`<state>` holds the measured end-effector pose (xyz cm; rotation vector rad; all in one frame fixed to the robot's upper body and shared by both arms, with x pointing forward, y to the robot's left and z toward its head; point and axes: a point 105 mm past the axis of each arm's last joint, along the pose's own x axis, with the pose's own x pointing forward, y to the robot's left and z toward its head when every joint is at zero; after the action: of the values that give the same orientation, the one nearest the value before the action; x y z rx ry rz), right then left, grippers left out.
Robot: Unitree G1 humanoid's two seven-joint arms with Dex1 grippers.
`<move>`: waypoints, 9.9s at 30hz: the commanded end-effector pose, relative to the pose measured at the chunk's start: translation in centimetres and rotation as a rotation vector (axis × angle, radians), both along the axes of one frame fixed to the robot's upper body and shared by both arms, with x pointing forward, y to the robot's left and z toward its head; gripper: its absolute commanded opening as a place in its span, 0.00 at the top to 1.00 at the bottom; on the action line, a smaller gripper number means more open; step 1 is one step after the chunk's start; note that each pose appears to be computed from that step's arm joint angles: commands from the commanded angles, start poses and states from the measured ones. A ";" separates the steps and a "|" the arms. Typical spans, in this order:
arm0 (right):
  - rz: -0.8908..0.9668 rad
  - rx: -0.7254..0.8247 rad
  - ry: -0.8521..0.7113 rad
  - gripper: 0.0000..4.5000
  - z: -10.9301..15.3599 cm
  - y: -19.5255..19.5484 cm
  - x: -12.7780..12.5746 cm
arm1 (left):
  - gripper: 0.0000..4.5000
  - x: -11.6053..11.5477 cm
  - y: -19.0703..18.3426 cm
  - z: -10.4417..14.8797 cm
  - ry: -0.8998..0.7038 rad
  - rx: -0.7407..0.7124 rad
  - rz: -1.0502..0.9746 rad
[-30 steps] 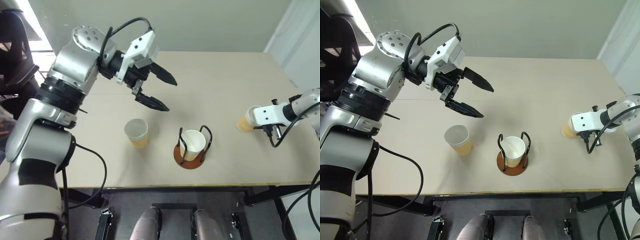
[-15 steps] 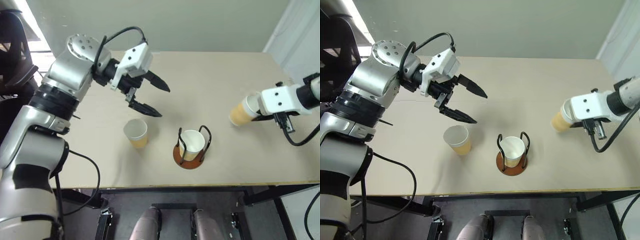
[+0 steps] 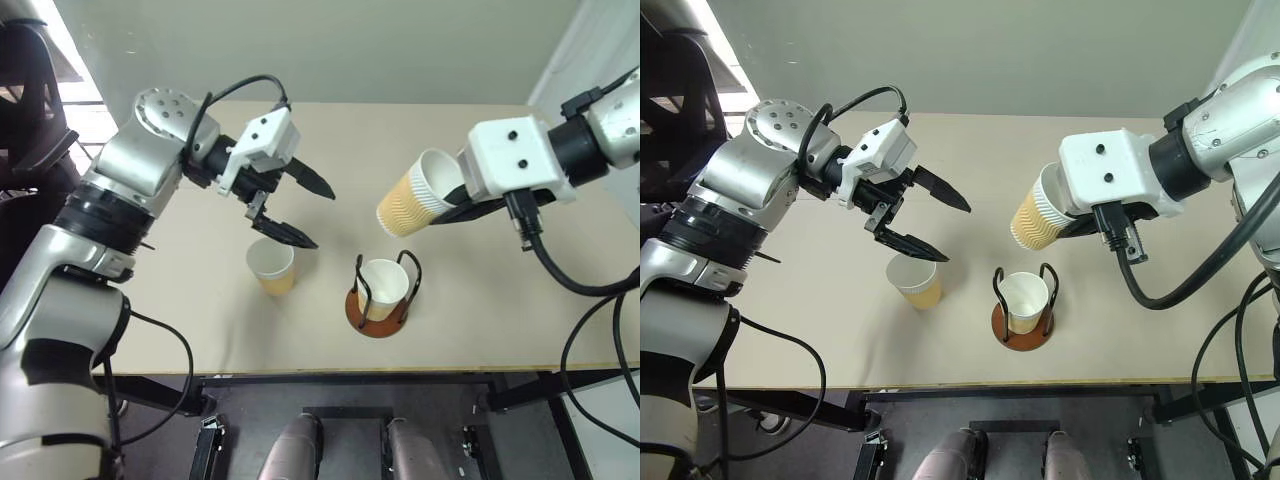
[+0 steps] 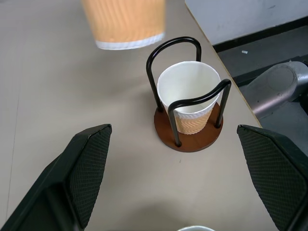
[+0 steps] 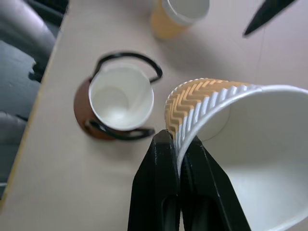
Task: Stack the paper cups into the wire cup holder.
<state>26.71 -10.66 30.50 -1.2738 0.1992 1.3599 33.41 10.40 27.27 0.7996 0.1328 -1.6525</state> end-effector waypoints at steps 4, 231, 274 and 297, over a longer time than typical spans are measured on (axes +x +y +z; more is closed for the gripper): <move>0.043 -0.023 0.012 0.99 -0.2 0.8 -1.3 | 0.00 -0.1 -0.2 0.4 -0.030 0.029 -0.036; -0.172 0.460 0.207 0.27 5.0 -10.7 -3.2 | 1.00 -3.7 -10.0 -0.6 -0.420 0.498 -0.650; -0.190 0.436 0.176 0.27 5.0 -11.5 -3.0 | 1.00 -5.6 -8.8 1.4 -0.430 0.517 -0.684; -0.195 0.429 0.185 0.27 4.5 -11.0 -2.7 | 0.42 -4.2 -9.7 -0.4 -0.420 0.499 -0.672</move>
<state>24.61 -21.64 33.98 -0.7054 0.1827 1.2821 29.40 1.03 25.30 1.7190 0.0234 -2.0647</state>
